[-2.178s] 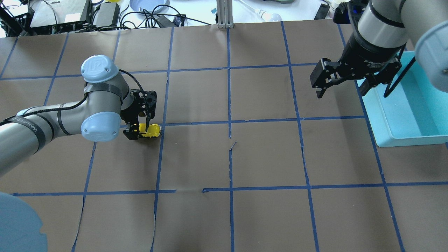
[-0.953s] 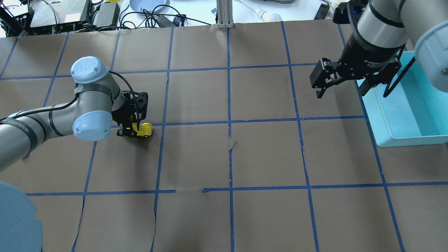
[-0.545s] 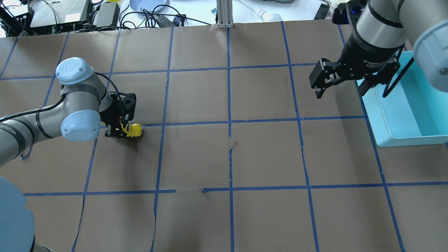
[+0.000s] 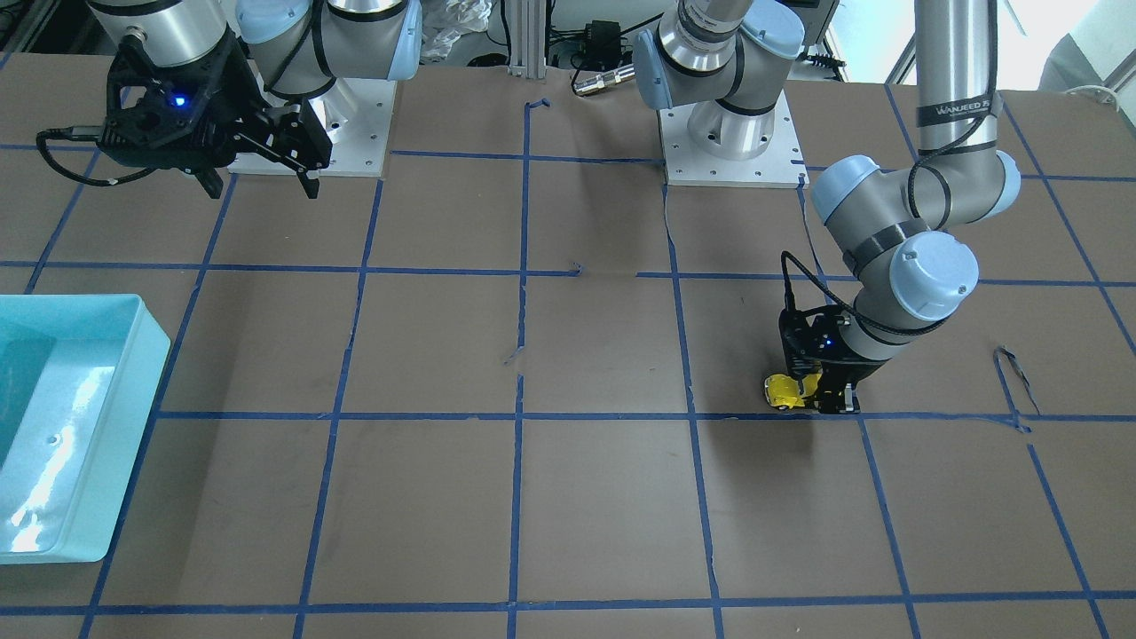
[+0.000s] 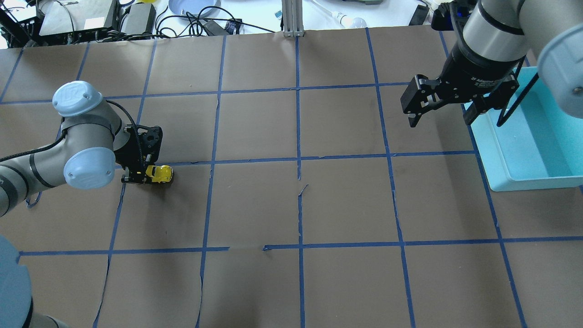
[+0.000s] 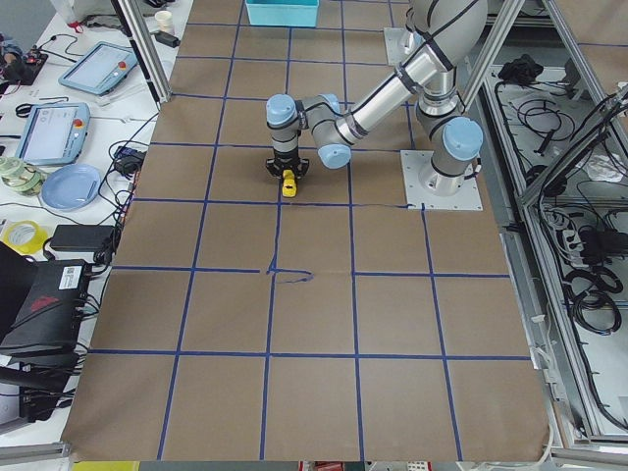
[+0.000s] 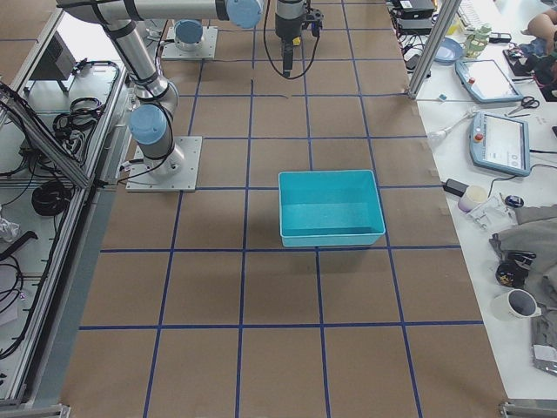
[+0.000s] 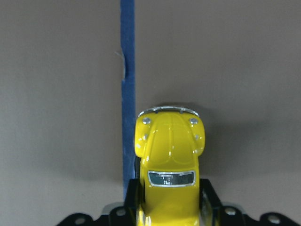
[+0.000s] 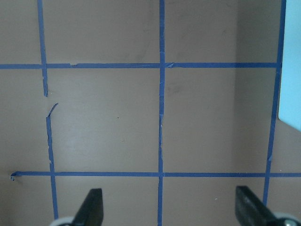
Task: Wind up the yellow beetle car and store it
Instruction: 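Drag the held car along the table toward the left arm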
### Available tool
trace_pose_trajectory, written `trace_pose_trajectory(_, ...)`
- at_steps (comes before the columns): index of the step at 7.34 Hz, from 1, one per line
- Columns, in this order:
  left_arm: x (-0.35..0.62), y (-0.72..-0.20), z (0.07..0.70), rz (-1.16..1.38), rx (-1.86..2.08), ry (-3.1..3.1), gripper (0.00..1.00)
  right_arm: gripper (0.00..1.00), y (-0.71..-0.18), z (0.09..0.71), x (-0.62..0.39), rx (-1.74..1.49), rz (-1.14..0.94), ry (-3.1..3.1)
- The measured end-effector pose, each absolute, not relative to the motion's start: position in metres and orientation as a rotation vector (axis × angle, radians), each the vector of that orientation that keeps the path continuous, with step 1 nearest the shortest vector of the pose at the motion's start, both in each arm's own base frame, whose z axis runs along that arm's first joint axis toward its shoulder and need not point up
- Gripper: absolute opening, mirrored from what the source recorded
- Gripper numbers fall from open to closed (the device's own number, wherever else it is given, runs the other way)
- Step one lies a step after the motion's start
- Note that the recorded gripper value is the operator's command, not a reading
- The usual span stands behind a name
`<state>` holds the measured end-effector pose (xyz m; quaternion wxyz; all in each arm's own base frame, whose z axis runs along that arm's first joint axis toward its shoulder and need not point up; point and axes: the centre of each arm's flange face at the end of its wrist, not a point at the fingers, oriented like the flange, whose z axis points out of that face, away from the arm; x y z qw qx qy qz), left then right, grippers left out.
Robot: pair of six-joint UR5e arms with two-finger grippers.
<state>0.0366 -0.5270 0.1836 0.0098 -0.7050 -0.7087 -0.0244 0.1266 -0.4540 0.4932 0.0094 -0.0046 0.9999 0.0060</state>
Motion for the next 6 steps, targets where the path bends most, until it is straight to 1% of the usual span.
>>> trace_pose_trajectory(6, 0.119, -0.515, 0.181, -0.057, -2.203, -2.237, 0.4, 1.0, -0.451, 0.495, 0.126, -0.021, 0.015, 3.132)
